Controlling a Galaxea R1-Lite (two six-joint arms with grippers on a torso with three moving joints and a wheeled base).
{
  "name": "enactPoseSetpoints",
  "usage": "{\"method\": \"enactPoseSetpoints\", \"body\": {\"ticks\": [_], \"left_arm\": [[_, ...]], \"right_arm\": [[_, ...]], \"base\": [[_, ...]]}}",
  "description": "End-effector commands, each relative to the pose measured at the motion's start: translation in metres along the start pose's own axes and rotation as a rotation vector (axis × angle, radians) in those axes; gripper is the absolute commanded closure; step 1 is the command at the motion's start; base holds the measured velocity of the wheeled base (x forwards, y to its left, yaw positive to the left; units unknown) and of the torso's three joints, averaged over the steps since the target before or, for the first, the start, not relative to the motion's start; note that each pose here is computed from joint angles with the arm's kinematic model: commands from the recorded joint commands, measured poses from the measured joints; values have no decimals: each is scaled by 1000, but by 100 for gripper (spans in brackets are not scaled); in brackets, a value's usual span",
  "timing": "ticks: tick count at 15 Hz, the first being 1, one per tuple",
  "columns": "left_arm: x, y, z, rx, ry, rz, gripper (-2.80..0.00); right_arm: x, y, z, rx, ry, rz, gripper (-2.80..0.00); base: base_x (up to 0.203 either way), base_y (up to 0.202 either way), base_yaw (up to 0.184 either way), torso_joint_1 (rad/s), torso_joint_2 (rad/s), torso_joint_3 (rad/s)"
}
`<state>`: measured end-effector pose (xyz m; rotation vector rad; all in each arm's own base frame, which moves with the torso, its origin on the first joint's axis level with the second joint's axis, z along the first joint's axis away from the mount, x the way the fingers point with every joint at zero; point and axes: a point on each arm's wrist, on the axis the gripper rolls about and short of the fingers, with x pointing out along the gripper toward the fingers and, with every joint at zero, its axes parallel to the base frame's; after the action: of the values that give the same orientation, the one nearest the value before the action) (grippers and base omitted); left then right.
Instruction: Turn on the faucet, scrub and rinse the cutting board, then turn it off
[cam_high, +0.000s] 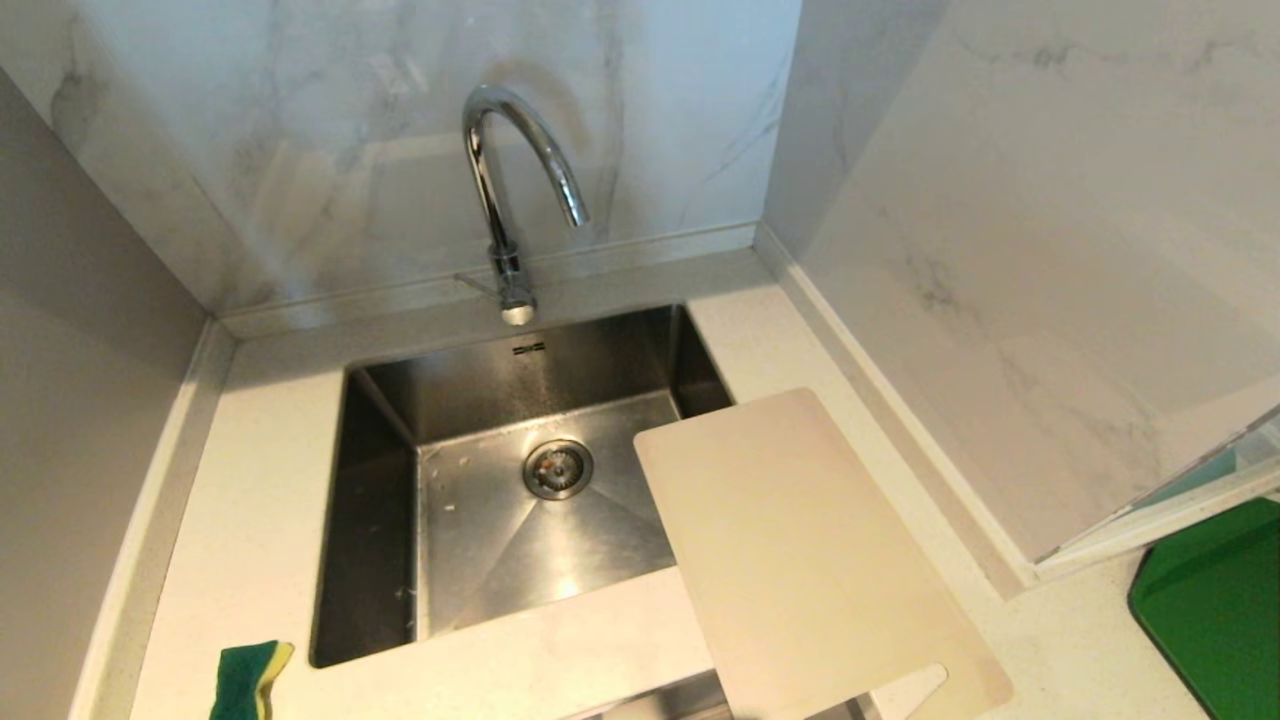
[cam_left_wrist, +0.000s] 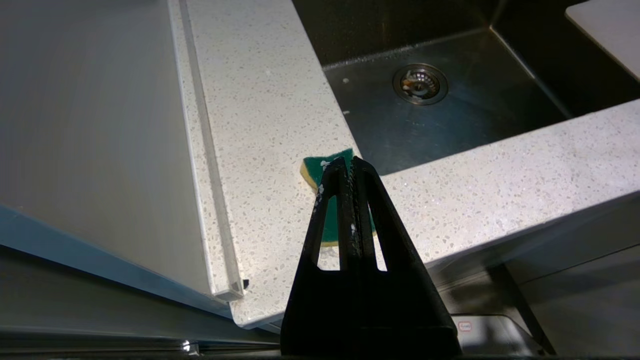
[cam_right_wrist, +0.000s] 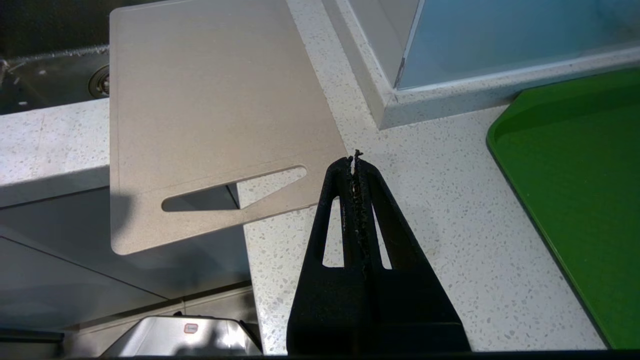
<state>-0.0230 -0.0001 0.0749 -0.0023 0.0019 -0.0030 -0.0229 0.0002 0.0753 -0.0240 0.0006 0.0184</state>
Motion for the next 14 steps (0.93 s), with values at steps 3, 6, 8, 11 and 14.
{"method": "enactPoseSetpoints", "body": {"ticks": [3,6,8,11,14], "left_arm": [[0,0,0,-1,4,0,0],[0,0,0,2,4,0,0],[0,0,0,4,3,1,0],[0,0,0,4,3,1,0],[0,0,0,1,4,1,0]], "right_arm": [[0,0,0,0,1,0,0],[0,0,0,0,1,2,0],[0,0,0,0,2,1,0],[0,0,0,10,1,-3,0],[0,0,0,18,1,-8,0]], "base": [[0,0,0,0,0,0],[0,0,0,0,0,0],[0,0,0,0,0,0],[0,0,0,0,0,0],[0,0,0,0,0,0]]}}
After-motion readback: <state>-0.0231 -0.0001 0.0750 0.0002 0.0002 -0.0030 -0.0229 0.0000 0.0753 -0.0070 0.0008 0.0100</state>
